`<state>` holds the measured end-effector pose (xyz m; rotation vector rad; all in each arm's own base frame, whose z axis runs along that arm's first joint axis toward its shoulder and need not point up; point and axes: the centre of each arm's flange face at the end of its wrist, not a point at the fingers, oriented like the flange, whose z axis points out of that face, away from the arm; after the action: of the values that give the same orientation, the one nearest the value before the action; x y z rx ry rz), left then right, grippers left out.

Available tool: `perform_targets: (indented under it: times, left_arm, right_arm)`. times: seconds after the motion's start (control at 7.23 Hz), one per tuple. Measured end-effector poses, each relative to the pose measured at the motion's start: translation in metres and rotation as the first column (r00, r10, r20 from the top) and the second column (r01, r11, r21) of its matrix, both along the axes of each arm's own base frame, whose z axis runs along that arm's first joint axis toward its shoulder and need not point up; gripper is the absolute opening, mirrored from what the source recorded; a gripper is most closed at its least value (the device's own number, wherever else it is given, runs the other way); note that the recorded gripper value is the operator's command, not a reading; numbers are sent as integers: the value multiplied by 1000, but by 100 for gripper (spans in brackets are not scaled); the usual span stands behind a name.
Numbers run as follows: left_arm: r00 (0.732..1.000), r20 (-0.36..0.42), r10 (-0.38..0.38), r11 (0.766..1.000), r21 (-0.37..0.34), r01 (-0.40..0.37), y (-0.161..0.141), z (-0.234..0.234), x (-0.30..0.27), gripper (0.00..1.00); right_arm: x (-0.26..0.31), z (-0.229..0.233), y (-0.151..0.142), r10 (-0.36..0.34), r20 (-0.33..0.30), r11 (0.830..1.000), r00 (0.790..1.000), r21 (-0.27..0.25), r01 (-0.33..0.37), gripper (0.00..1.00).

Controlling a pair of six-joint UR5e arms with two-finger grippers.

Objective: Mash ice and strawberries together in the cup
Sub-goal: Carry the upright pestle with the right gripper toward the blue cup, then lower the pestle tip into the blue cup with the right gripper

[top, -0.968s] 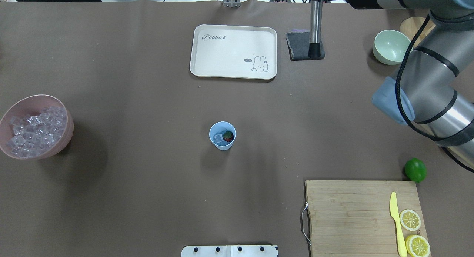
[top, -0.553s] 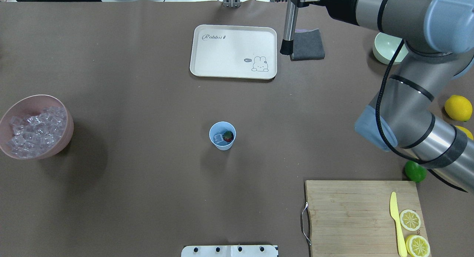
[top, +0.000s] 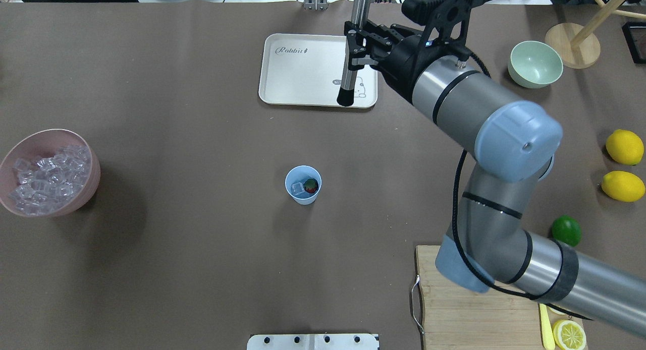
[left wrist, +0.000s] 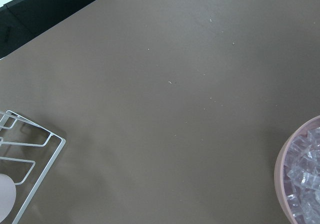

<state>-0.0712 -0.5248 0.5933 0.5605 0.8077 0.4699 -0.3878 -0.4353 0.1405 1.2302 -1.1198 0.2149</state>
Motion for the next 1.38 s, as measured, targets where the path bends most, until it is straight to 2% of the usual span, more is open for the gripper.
perform_targets:
  times: [0.41,0.69,0.97,1.38]
  left_arm:
    - [1000,1,2,1000,-16,-2,-1,12,1,97]
    - [1000,2,4,1000,-26,-3,-1,18,2,97]
    - [1000,2,4,999,-36,-4,2,23,2,97]
    - [1000,2,4,999,-47,-4,4,29,2,97]
  right_arm:
    - [-42,0,52,63,37,998,997,19,-64,0]
    - [-65,8,76,117,-22,993,993,35,-116,0]
    - [-82,11,88,147,-69,988,987,48,-144,0]
    - [-91,5,94,138,-70,989,988,52,-135,0]
